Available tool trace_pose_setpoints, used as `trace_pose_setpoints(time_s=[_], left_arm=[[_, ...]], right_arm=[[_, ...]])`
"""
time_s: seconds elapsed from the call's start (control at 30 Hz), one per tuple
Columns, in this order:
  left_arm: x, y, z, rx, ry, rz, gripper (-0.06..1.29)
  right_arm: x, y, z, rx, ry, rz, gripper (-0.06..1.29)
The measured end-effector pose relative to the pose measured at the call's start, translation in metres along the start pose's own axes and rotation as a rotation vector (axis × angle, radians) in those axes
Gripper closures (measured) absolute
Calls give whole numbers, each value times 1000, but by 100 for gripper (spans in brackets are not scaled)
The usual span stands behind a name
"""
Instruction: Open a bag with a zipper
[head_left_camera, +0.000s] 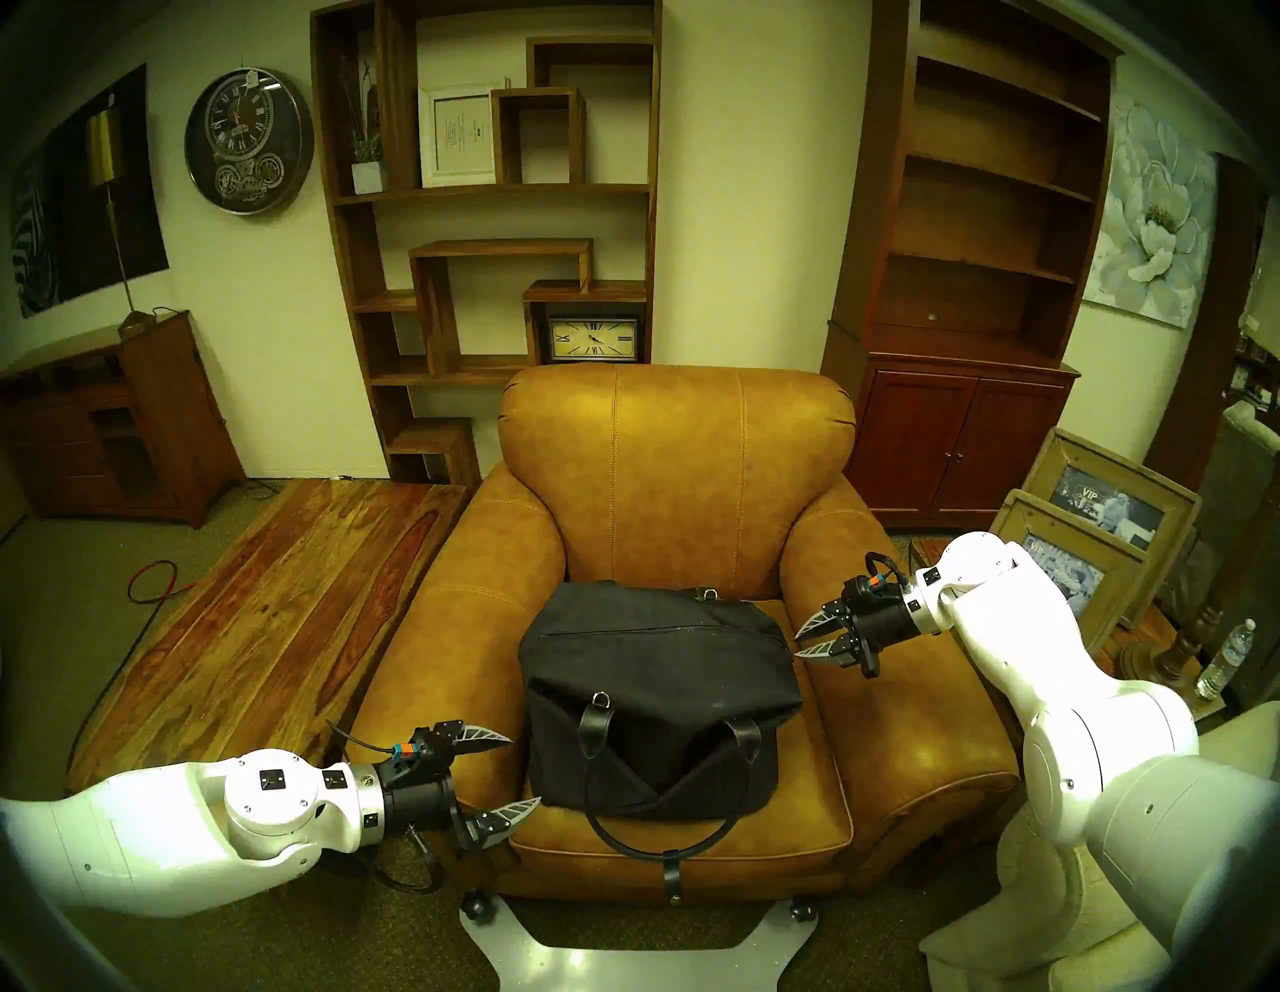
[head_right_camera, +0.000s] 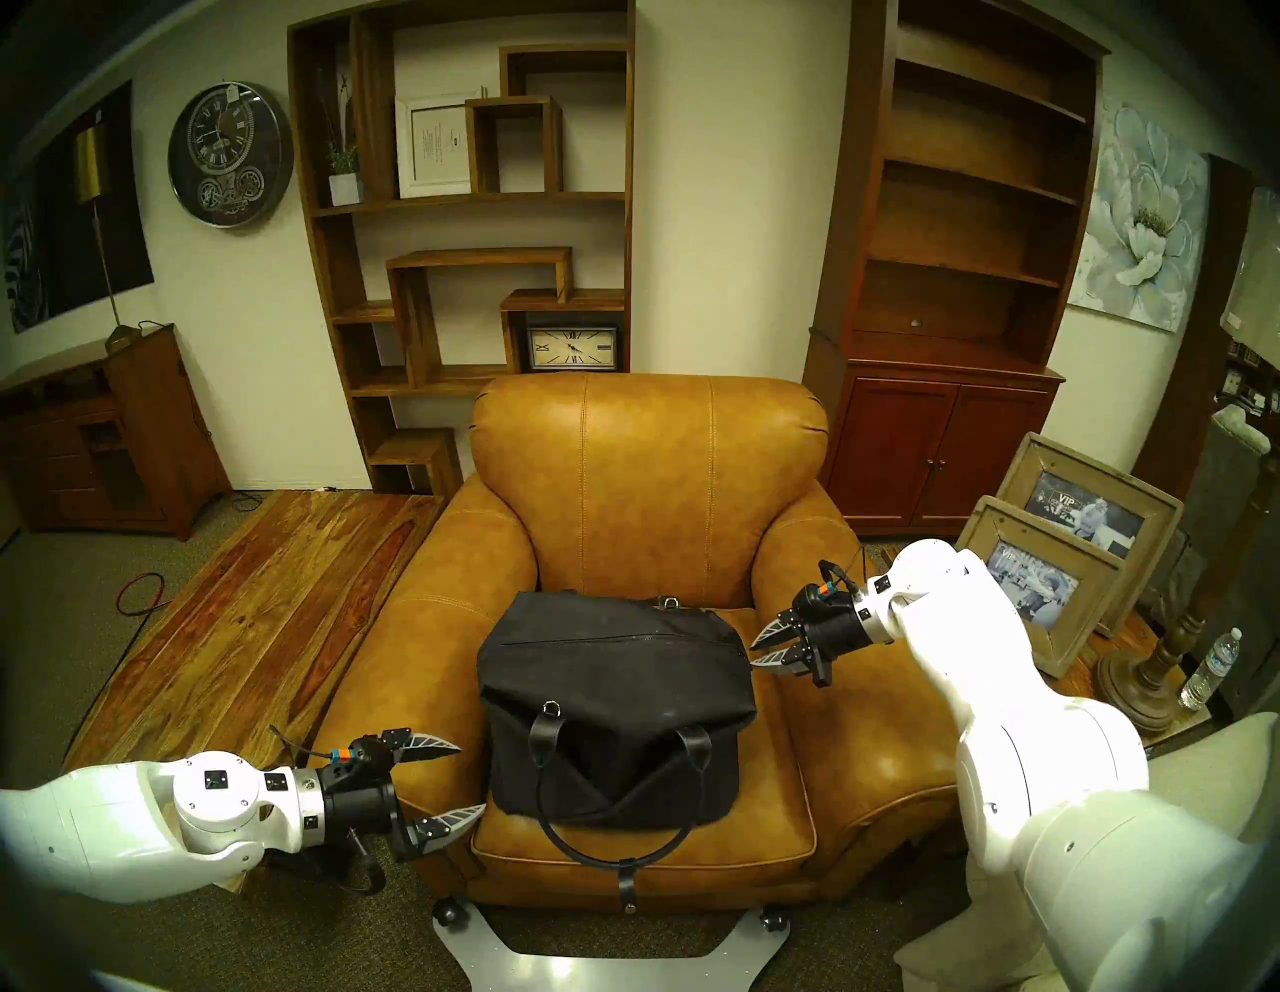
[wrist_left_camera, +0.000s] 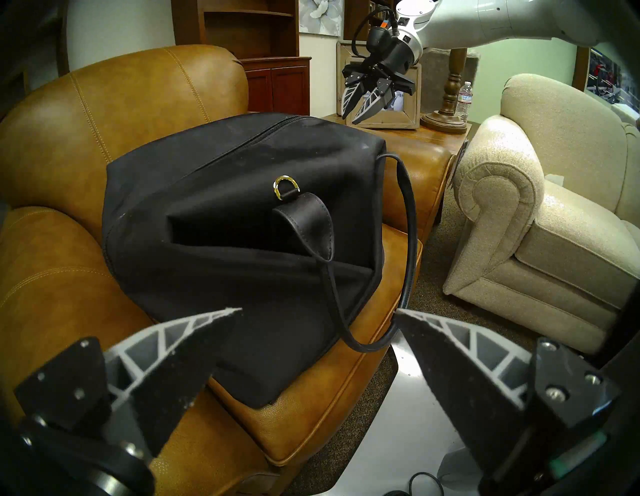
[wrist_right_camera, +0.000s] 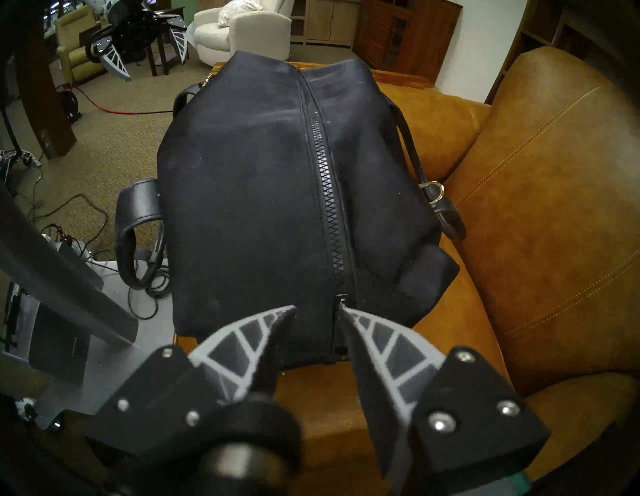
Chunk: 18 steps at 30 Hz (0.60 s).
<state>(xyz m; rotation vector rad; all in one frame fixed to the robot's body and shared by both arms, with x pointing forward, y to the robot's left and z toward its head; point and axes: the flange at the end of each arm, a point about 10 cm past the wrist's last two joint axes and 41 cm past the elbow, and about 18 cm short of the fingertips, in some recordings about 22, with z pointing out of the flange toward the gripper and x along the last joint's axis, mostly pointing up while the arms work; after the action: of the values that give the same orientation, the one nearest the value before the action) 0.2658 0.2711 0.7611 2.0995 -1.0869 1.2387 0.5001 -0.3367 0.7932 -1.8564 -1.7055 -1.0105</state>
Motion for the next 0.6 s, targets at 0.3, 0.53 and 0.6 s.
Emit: trace_pose_setpoints(time_s=[0.3, 0.53, 0.6], left_arm=[[0, 0, 0, 0, 0, 0, 0], [0, 0, 0, 0, -1, 0, 0], [0, 0, 0, 0, -1, 0, 0]], right_arm=[[-32, -34, 9, -137, 210, 119, 20], [-36, -50, 3, -257, 383, 167, 4], [-36, -53, 2, -269, 408, 176, 4]])
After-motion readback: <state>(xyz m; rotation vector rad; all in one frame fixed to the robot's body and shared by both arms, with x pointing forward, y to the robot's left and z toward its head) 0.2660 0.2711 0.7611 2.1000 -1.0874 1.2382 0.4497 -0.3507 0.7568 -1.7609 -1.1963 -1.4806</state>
